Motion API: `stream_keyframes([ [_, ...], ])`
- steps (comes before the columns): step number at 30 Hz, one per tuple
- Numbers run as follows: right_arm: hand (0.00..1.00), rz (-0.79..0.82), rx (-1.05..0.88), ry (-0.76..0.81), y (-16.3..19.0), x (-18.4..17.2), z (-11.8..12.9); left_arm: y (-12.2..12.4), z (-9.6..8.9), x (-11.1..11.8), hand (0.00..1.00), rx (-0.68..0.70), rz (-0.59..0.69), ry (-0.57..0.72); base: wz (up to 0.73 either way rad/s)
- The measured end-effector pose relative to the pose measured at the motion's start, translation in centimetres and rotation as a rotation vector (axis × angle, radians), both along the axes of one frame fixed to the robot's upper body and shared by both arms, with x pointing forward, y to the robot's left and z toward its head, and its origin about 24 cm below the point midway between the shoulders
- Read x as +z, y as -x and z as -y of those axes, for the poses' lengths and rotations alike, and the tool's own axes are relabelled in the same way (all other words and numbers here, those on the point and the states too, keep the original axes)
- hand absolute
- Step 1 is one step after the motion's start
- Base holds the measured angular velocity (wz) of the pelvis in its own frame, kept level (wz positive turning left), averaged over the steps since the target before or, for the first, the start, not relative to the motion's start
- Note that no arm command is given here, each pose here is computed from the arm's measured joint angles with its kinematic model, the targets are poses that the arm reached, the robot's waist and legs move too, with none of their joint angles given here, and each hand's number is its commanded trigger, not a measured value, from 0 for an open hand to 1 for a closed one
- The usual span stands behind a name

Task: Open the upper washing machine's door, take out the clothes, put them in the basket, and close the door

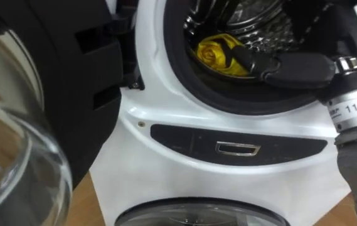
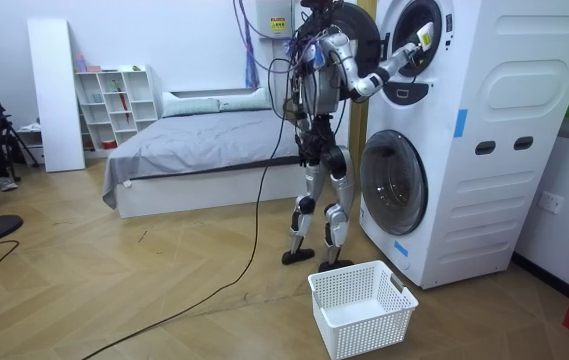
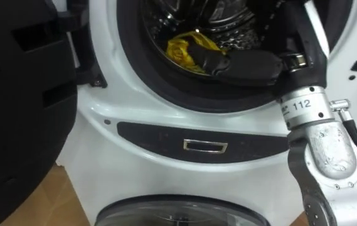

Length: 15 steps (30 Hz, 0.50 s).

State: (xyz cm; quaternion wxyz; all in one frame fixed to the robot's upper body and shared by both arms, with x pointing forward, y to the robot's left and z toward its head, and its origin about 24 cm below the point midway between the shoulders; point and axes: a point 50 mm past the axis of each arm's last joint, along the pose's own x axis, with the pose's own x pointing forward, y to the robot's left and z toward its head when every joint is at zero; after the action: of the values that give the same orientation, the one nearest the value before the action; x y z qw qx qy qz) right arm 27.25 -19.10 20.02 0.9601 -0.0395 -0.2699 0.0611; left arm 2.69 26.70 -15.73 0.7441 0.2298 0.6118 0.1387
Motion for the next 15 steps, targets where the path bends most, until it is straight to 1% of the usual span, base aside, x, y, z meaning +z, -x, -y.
stream_keyframes([
  [2, 0.0, -0.012, 0.009, 0.014, 0.1, -0.2, 0.1, 0.7, 0.0, 0.0, 0.0, 0.005, -0.018, 0.0, -0.05],
  [5, 0.0, -0.025, -0.009, 0.039, -0.2, -0.5, 0.3, 1.0, -0.3, 0.0, 0.0, 0.004, -0.024, 0.002, 0.0],
  [9, 0.0, -0.027, -0.03, 0.036, -0.2, -0.5, 0.9, 0.9, -0.7, 0.2, 0.0, -0.011, -0.025, -0.003, 0.06],
  [12, 0.0, -0.026, -0.032, 0.045, -0.2, -0.5, 1.0, 1.0, -1.2, 0.3, 0.0, -0.012, -0.026, -0.016, -0.01],
  [15, 0.0, -0.026, -0.039, 0.058, -0.2, -0.5, 1.1, 1.1, -1.2, 0.4, 0.0, -0.01, -0.027, -0.017, -0.03],
])
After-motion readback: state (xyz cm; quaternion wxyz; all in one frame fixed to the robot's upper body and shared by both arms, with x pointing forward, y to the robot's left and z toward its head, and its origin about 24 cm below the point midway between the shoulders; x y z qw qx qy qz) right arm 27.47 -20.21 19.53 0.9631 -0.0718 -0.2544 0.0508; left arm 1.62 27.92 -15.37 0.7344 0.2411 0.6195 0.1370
